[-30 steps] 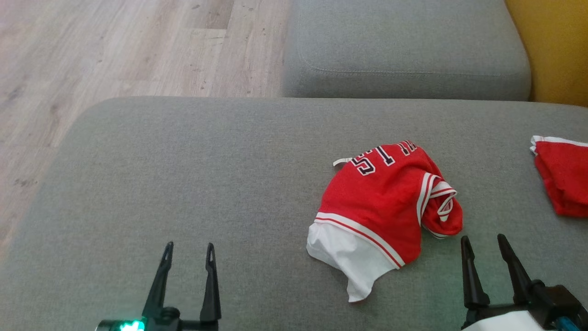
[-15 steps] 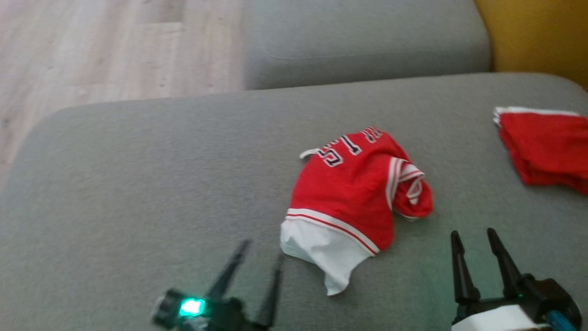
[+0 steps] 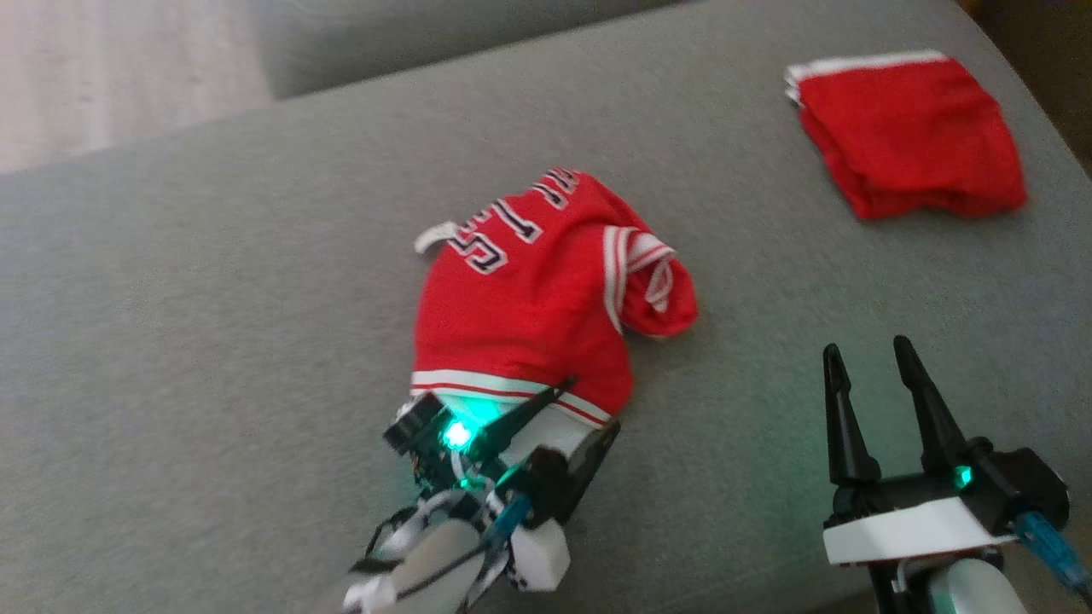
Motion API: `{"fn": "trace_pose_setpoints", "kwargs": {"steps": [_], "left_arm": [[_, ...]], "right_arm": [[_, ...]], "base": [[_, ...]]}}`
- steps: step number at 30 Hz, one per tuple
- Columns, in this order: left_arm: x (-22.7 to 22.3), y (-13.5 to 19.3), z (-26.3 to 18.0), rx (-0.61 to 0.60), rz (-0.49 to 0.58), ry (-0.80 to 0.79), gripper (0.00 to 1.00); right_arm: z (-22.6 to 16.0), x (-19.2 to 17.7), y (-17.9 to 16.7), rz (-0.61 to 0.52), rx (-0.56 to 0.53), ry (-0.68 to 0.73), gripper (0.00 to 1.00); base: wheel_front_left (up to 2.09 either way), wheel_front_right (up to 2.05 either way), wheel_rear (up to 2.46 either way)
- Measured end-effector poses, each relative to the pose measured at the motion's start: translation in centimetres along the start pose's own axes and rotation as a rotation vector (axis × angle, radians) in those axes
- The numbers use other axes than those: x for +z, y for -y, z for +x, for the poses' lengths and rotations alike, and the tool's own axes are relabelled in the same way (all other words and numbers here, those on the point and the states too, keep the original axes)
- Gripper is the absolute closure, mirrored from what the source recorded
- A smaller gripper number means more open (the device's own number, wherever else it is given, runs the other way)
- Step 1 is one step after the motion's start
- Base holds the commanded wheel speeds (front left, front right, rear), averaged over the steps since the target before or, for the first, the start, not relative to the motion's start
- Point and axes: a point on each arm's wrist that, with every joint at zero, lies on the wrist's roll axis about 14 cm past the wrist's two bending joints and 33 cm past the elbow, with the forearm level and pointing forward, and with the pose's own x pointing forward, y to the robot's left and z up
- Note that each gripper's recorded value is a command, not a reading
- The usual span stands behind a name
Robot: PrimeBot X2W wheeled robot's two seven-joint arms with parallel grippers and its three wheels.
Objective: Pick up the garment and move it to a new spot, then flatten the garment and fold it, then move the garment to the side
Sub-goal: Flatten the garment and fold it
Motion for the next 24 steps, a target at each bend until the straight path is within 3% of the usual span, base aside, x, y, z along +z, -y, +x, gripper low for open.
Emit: {"fn": "trace_pose_setpoints", "kwargs": {"steps": [7,8,9,18,21,24], "left_arm": [[-3.9,0.7,3.9,-0.056,-0.03,-0.183,0.0],[-3.8,0.7,4.5,-0.062,-0.031,-0.181,0.73],[-3.8,0.8,5.0,-0.071,-0.048,-0.181,1.0],[0.3,1.7,6.3,-0.122,-0.226,-0.041,1.0],[5.8,0.3,7.4,-0.122,-0.191,0.098,1.0],[15.0,-4.1,8.5,-0.053,-0.116,0.321,1.0]], "right_arm": [[-0.3,-1.2,2.3,-0.007,-0.083,-0.05,0.0],[-0.4,-1.1,2.5,-0.008,-0.092,-0.051,0.0],[-0.4,-1.1,2.7,-0.008,-0.1,-0.052,0.0],[-1.7,-0.8,4.0,-0.009,-0.149,-0.046,0.0],[-2.3,-0.6,3.9,0.0,-0.147,-0.034,0.0],[-2.8,-0.4,3.7,0.008,-0.143,-0.022,0.0]], "base": [[0.0,0.0,0.0],[0.0,0.0,0.0],[0.0,0.0,0.0],[0.0,0.0,0.0],[0.0,0.0,0.0],[0.0,0.0,0.0]]}}
